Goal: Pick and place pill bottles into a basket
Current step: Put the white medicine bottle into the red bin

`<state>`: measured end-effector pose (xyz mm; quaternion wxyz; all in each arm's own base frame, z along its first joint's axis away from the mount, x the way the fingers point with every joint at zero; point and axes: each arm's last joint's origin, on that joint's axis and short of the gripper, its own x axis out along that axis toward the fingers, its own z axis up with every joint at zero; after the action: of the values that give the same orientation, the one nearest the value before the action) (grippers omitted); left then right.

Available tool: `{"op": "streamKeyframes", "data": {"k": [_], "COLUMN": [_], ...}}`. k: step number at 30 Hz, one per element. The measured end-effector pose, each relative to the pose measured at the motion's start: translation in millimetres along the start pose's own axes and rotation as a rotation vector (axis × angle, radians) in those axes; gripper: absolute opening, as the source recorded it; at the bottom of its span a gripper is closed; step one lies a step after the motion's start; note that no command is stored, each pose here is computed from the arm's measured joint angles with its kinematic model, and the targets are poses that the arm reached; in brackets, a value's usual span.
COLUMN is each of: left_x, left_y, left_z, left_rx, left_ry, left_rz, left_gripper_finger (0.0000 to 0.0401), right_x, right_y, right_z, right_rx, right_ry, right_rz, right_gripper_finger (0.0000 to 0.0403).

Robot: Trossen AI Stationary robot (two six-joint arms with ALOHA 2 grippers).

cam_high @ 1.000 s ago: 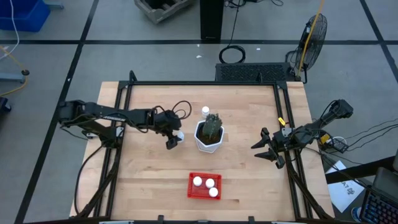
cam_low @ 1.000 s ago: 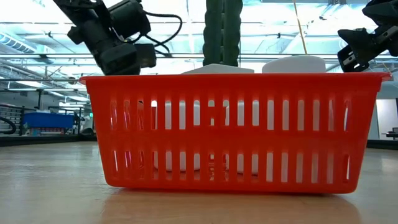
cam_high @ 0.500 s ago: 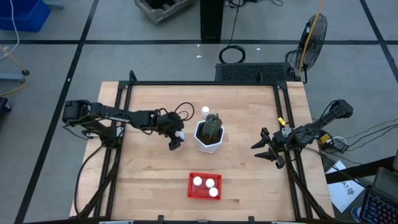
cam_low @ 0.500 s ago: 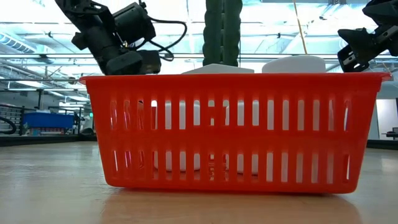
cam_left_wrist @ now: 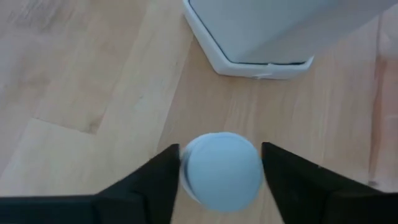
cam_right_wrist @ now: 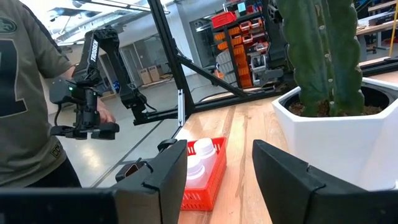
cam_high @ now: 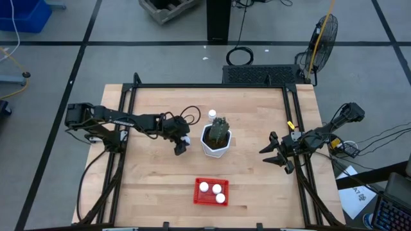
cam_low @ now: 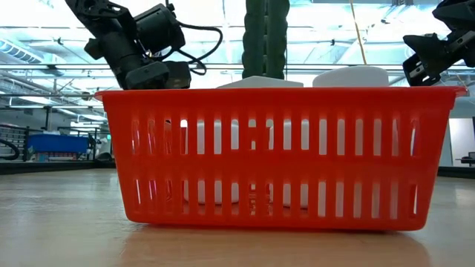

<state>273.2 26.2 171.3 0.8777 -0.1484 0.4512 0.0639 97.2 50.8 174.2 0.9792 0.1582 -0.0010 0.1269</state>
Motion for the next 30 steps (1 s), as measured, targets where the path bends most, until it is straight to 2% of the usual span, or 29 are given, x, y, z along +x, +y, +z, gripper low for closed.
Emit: {"op": "streamKeyframes", "data": {"k": [3,5,10,17,23,30], "left_x": [-0.3,-0.5,-0.5,-0.1,-1.8,-20.4], "left_y": [-0.1,0.0,-0.2,-10.1,-30.3,-58.9], "left_z": [0.1,-0.2,-0.7,-3.5,-10.0,-16.1], "left_rx": [0.0,-0.007,-0.051,-0.09,-0.094,-0.112], "left_ry": [-0.001,0.004,0.009,0.036,0.074,0.06], "left_rz": [0.001,0.002,0.002,-0.067,-0.157,-0.235], "left_gripper_finger": [0.0177,0.0162,0.0162,0.0173,0.0165,0.0165], "right_x": [0.0,0.0,0.0,0.0,0.0,0.0], "right_y": [0.0,0.0,0.0,0.0,0.0,0.0], "right_z": [0.0,0.0,0.0,0.0,0.0,0.0], "right_rx": [0.0,0.0,0.0,0.0,0.0,0.0], "right_ry": [0.0,0.0,0.0,0.0,0.0,0.0], "right_rz": [0.0,0.0,0.0,0.0,0.0,0.0], "right_gripper_finger": [0.0172,0.0173,0.0175,0.0172,0.0175,0.0173]}}
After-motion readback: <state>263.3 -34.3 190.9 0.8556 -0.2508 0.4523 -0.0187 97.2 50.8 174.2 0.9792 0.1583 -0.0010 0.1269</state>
